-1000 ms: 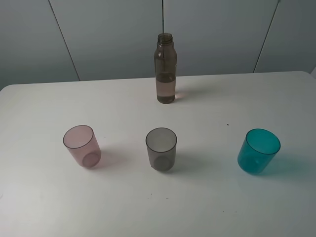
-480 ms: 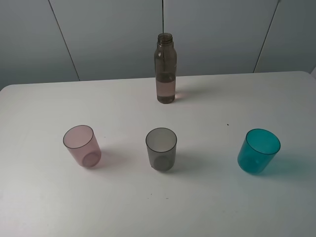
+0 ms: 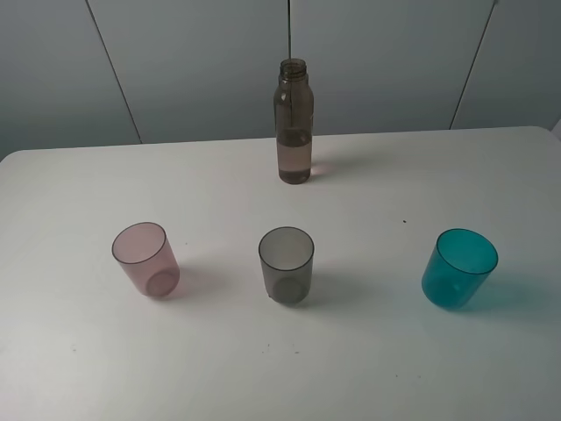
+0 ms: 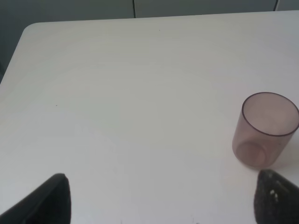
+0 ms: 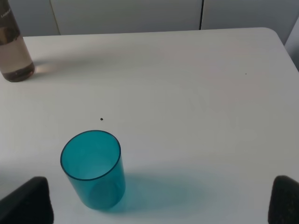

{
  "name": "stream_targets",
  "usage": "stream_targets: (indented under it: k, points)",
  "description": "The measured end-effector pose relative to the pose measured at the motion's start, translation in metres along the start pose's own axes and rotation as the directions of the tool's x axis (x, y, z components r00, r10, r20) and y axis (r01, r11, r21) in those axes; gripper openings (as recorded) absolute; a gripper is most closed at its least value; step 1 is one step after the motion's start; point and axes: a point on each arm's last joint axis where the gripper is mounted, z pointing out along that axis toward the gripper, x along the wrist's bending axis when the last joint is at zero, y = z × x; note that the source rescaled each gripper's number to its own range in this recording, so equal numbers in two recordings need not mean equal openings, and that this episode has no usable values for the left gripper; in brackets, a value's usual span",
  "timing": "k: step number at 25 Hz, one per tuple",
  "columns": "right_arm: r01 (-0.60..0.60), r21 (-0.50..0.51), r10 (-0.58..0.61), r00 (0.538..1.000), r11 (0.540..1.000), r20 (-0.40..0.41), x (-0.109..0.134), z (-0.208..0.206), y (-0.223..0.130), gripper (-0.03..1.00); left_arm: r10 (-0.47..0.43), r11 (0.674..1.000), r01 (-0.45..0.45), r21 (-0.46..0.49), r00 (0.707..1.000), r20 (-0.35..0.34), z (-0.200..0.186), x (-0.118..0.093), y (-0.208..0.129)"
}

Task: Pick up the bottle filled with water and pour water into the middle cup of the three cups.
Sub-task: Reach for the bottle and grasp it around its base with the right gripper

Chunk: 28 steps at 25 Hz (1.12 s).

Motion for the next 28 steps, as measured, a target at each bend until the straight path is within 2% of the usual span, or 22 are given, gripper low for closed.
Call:
stream_targets:
  k: [22,28]
  points:
    - [0.0,0.0,0.0,1.0,1.0,0.0,0.0,0.0,0.0,1.0,0.0,1.0,0.0,0.0,1.0,0.0,0.0,0.0,0.0]
    - [-0.031,-0.003,0.031,0.998,1.0,-0.06,0.0055,-0.0003,0.0005,1.0,0.0,1.0,0.0,0.0,1.0,0.0,0.0,0.0,0.0]
